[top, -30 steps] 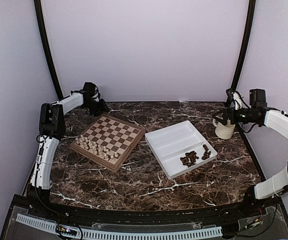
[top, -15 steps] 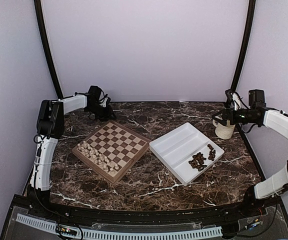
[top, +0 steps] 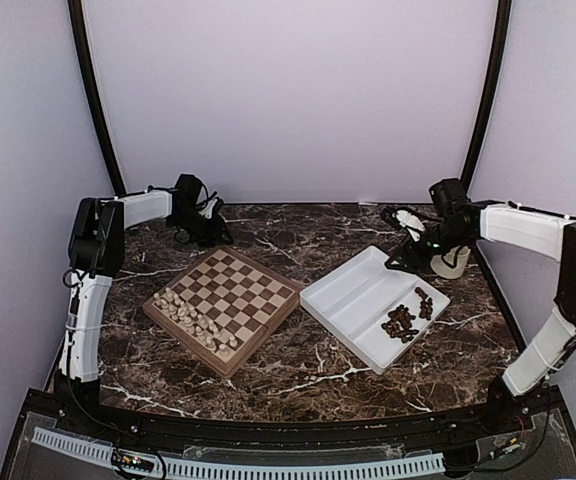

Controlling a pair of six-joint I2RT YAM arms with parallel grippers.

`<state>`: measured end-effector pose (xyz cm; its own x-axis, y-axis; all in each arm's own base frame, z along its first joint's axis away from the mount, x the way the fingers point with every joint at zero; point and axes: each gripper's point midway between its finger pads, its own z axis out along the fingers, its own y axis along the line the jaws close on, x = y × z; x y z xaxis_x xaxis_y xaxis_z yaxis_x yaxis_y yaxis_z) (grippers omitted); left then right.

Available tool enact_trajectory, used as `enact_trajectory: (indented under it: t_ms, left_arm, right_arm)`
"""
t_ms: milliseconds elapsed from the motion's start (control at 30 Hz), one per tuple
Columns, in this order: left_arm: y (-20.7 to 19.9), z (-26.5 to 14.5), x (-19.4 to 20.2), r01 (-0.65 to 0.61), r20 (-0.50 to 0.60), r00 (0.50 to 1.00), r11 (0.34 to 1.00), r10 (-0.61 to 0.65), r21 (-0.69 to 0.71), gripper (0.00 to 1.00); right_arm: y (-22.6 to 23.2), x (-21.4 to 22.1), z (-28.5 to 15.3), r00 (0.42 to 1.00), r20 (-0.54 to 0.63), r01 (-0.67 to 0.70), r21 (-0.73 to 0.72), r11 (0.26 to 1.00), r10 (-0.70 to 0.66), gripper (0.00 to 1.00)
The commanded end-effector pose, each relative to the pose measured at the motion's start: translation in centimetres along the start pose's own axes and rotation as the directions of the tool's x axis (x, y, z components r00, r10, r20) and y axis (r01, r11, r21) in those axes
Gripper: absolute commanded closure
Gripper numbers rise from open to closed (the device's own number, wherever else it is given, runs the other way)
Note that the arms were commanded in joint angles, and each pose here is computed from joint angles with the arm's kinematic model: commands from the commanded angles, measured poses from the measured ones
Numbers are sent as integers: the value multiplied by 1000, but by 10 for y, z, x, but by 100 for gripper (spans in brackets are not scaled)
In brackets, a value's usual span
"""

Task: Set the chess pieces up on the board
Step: Position the chessboard at the center of the board.

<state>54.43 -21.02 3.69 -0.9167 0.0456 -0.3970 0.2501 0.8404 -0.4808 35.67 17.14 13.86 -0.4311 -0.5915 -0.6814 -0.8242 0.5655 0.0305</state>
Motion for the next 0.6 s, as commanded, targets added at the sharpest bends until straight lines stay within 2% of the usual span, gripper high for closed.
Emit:
enact_trajectory:
  t_ms: [0,100,200,333,567]
  left_arm:
    - [-11,-14,24,12,-78,997,1000,-13,-13,62]
    - [-10,-15,23,6,-73,997,1000,-7,-17,62]
    - [-10,-16,22,-1,-69,998,1000,0,-20,62]
    - [-11,-17,22,-8,-71,997,1000,7,-22,61]
    - [-9,-15,34,-1,-98,995,1000,-1,-18,60]
  right_arm:
    - [-4,-15,32,996,-56,70,-3,998,-70,56]
    - [-13,-12,65,993,-120,12,-12,1000,-14,72]
    - [-35,-7,90,983,-174,-57,32,998,62,81]
    - [-66,-1,108,971,-193,-113,131,985,138,83]
    - [-105,15,106,942,-176,-241,242,940,287,85]
